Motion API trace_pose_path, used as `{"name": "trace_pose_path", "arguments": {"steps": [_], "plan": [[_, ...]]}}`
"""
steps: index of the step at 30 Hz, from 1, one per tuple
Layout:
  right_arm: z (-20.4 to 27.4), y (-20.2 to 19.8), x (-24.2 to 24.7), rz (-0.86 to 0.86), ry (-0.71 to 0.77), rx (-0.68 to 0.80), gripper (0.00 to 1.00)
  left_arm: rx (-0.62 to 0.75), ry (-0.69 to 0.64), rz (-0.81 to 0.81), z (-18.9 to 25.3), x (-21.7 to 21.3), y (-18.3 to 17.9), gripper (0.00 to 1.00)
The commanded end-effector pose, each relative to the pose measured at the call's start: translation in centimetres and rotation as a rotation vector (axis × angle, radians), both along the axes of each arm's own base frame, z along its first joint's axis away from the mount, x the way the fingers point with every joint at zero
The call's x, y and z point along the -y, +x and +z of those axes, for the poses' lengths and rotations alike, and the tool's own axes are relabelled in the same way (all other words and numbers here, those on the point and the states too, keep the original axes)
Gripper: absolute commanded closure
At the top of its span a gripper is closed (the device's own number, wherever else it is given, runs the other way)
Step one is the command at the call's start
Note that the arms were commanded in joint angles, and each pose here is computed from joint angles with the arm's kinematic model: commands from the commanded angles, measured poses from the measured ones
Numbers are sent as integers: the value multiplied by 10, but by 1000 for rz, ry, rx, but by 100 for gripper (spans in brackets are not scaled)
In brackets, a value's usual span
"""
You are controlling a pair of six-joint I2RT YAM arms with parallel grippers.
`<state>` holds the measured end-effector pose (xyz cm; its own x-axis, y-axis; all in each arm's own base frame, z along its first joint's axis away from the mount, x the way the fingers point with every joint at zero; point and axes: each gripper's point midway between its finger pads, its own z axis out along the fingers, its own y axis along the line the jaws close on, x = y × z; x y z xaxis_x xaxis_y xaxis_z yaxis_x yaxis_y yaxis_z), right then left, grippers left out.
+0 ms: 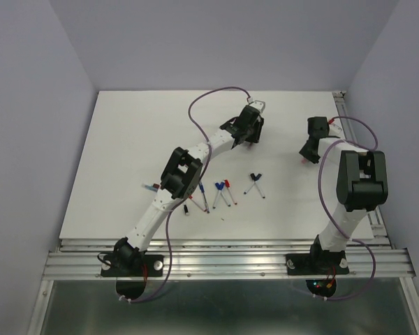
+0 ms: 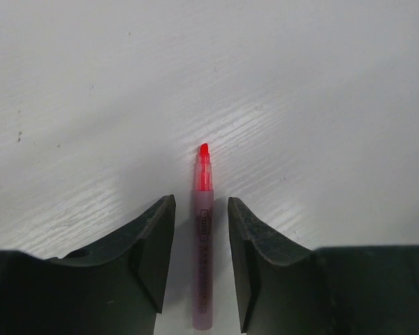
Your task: Open the pen caps
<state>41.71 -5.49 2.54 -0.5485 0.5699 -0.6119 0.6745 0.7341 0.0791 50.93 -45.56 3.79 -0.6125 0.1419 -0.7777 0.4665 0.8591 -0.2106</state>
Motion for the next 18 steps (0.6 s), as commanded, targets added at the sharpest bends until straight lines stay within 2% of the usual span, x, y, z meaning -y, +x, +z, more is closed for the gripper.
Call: {"name": "trace_pose_path", "arguments": {"steps": [1,8,11,16,17,18], "plan": [[-10,-18,-3,-9,32,-43,64,-7,29,2,3,-6,-3,52],[-8,-20,-5,-9,46,-37,60,-15,27,-16,6,-7,-8,50],[-5,-16,-8,6,57,-24,55,-9,19,-16,10,-6,-7,46],[8,-5,-10,27,61,5,54,-4,-5,-33,22,-1,-10,41],[12,-3,-9,27,57,12,53,7,-8,-31,29,-1,-8,37],[17,0,-9,27,57,19,48,16,-12,-28,34,-1,-7,37]]}}
